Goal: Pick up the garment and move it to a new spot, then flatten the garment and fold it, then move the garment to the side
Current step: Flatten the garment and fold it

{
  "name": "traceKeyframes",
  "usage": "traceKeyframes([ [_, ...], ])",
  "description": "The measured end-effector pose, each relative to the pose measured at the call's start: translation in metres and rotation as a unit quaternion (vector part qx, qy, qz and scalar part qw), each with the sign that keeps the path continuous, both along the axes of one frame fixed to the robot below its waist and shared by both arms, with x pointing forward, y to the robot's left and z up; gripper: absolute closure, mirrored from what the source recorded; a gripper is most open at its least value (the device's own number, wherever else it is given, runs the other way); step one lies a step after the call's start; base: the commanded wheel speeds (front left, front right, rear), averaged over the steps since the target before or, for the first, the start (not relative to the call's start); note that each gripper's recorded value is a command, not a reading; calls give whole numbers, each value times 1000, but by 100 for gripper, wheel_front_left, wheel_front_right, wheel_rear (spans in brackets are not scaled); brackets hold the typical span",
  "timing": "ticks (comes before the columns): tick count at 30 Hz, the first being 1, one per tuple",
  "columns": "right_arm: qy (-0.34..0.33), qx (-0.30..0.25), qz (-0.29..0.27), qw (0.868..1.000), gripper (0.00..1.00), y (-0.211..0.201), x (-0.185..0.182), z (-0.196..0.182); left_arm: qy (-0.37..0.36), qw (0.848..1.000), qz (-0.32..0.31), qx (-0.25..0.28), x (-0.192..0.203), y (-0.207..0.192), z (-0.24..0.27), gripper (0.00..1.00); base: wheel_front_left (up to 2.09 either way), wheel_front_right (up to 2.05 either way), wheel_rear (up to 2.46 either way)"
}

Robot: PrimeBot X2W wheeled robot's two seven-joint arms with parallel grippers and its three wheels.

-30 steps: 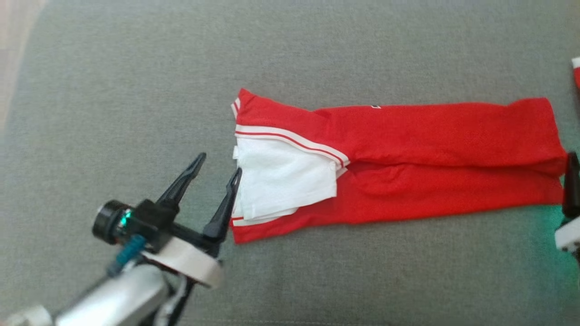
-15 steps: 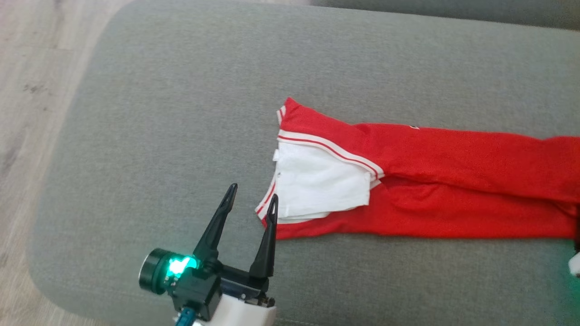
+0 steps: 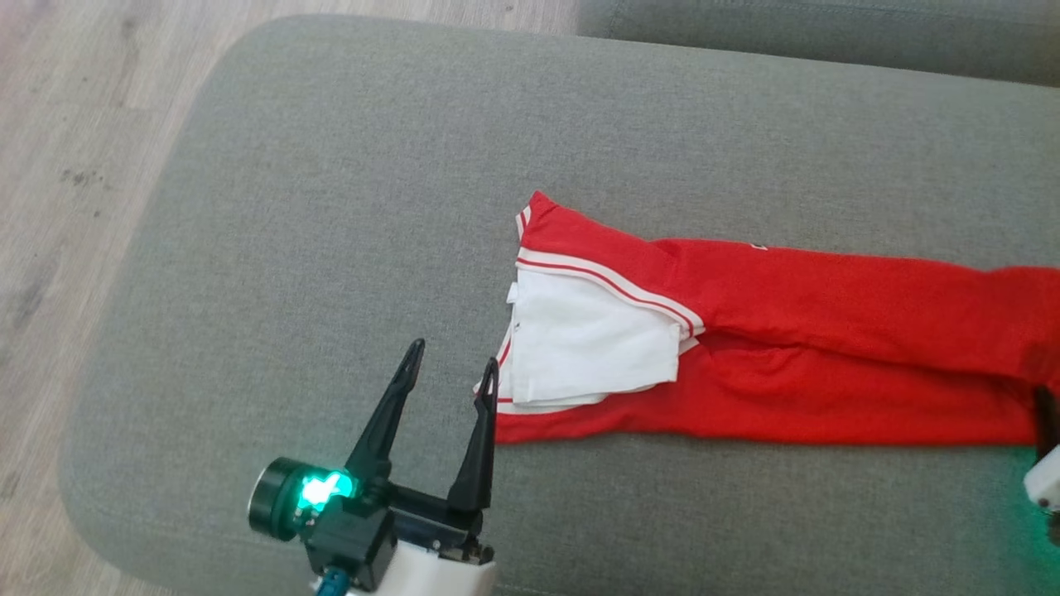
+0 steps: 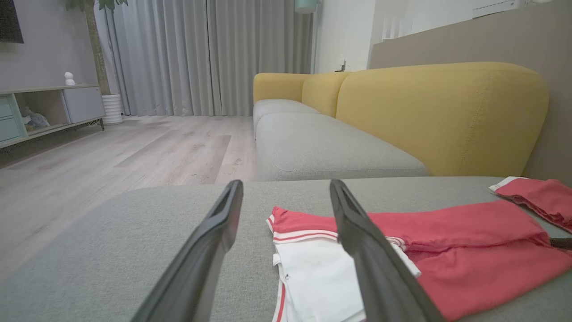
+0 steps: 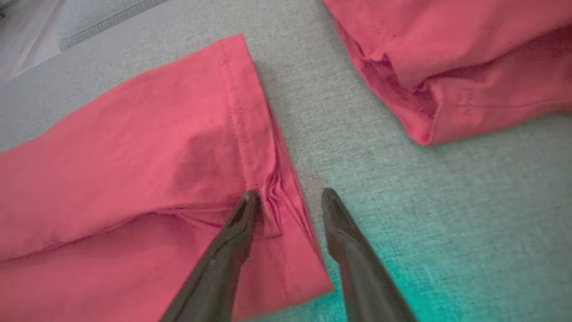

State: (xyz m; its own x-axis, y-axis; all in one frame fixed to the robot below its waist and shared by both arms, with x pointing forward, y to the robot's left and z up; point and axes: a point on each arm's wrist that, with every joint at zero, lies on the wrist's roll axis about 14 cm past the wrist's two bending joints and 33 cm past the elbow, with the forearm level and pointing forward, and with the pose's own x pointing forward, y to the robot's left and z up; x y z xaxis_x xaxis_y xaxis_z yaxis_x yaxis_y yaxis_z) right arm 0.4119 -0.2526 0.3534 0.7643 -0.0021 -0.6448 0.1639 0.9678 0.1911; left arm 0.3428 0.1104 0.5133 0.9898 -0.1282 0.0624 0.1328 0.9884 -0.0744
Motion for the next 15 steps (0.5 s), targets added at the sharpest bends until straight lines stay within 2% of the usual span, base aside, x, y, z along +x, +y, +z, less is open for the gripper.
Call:
traceKeyframes([
  [1,3,2,3,1000,44,2,-1,0,-2,1000,-1,-1,0,0,1,0,0,0,0],
  [3,7,8,6,1000,79,5,-2,0,-1,1000,-6,-1,-2,-2,0,0,0,0,0],
  [4,8,11,8,1000,100,7,-3,0,-1,1000,-9,-1,-3,-4,-1,0,0,0,0],
  [10,-14,9,4,1000,100,3,-1,9,-1,1000,-10,4,-5,0,-3,0,0,0,0],
  [15,-45,-7,-20,999,100,-22,1,26,-3,1000,-13,2,-10,-1,-2,0,0,0,0],
])
